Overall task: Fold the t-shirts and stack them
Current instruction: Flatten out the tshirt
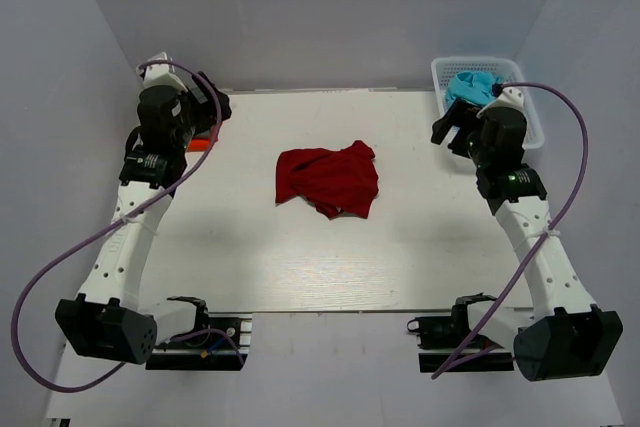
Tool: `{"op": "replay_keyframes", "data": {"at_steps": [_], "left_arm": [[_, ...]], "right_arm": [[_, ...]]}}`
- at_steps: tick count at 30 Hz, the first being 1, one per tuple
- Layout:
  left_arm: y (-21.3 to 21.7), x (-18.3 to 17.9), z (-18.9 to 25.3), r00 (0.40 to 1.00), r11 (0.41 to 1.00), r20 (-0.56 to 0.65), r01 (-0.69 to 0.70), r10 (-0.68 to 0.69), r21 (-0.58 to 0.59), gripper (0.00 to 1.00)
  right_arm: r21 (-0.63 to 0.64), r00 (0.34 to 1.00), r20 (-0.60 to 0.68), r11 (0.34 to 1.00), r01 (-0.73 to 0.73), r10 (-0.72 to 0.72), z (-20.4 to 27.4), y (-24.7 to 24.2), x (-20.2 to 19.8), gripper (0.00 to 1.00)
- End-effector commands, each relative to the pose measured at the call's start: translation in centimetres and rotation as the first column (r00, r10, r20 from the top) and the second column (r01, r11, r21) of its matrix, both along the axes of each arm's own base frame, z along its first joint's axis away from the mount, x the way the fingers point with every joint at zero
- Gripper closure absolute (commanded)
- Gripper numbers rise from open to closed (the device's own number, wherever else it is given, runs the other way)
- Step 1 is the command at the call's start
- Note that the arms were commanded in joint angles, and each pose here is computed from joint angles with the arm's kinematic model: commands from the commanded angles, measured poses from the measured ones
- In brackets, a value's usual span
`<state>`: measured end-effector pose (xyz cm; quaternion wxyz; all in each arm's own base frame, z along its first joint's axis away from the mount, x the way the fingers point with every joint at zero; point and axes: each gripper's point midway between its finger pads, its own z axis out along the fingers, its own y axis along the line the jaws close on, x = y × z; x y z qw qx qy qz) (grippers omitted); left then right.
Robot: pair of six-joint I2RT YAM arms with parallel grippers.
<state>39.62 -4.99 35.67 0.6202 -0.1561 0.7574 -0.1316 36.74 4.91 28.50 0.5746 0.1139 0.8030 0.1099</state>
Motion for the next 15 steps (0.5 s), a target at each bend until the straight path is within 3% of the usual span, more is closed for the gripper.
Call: {"op": "replay_keyframes", "data": {"at_steps": [1,4,7,10,15], "left_arm": [[-0.7,-2.0,-3.3,0.992,0.998,-0.113,0.06,-0.059,0.0,0.0],[-2.6,-2.2,-7.1,0.972,0.991,-0.192,0.134,-0.136,-0.026,0.0],[-4.8,-2.6,-11.5,0.908,0.967,-0.332,0.238,-0.254,-0.088,0.0],[-8.1,-3.7,-20.1,0.745,0.922,-0.544,0.315,-0.387,-0.225,0.0],[-11.3,-4.8,-26.3,0.636,0.896,-0.635,0.362,-0.44,-0.258,0.06]], "right_arm": [[0.068,0.998,-0.06,0.998,-0.009,0.013,-0.7,0.8,-0.4,0.1],[0.033,0.992,-0.12,0.999,-0.019,0.023,-2.7,0.7,-0.5,0.1],[0.005,0.977,-0.187,0.995,-0.101,0.1,-4.7,1.7,-0.6,0.1],[-0.016,0.916,-0.373,0.986,-0.166,0.149,-9.2,2.7,-1.1,0.1],[0.03,0.818,-0.504,0.952,-0.304,0.278,-14.4,6.9,-3.1,0.1]]}}
